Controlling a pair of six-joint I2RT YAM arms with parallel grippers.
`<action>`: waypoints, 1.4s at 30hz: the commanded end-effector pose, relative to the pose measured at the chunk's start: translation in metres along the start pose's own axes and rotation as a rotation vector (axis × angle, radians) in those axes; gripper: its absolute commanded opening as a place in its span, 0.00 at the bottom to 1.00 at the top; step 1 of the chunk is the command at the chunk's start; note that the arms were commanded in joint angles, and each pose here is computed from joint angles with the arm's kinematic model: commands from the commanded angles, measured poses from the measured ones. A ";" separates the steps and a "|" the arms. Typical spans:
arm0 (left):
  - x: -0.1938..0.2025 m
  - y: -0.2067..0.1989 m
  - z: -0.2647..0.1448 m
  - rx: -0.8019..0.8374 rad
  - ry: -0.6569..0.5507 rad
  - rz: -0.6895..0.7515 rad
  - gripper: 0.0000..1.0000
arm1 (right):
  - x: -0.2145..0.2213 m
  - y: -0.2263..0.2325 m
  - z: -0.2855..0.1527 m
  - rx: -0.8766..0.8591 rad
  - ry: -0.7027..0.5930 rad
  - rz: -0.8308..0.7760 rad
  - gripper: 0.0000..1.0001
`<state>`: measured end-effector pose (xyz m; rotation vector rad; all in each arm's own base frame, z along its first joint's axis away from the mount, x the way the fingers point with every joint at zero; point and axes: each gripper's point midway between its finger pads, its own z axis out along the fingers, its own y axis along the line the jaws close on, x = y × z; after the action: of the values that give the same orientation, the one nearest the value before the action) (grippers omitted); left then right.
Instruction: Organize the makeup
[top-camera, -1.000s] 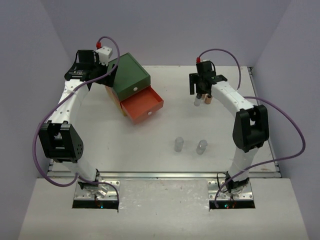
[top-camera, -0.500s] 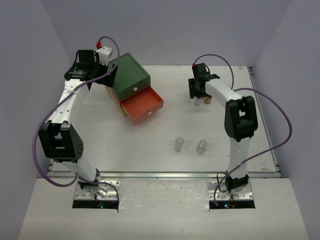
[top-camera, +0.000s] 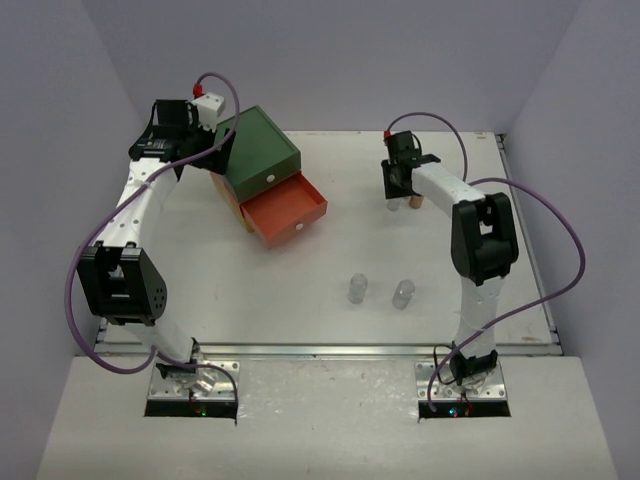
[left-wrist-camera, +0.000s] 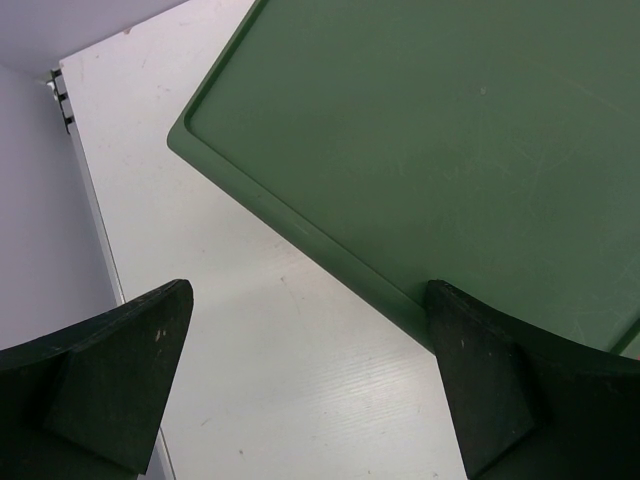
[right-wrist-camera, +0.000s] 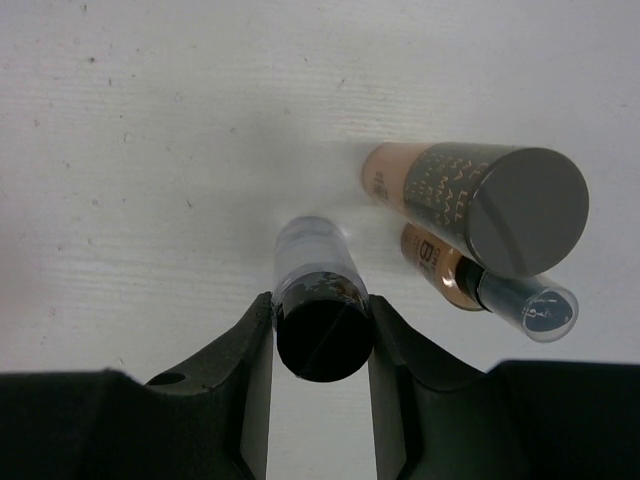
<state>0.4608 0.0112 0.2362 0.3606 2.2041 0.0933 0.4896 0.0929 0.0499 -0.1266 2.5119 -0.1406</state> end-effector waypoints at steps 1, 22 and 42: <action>-0.005 0.005 -0.013 0.000 0.002 0.010 1.00 | -0.020 -0.001 -0.030 -0.050 -0.093 -0.033 0.00; -0.080 -0.163 -0.146 0.639 -0.396 0.397 0.97 | -0.099 0.184 -0.302 -1.065 -0.472 -0.025 0.00; -0.042 -0.216 -0.134 0.741 -0.323 0.507 0.90 | -0.081 0.219 -0.337 -1.304 -0.379 -0.019 0.00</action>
<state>0.3281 -0.1945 0.3045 1.2241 1.7569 -0.5329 0.3578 0.3387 0.2997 -0.5456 1.9681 1.3221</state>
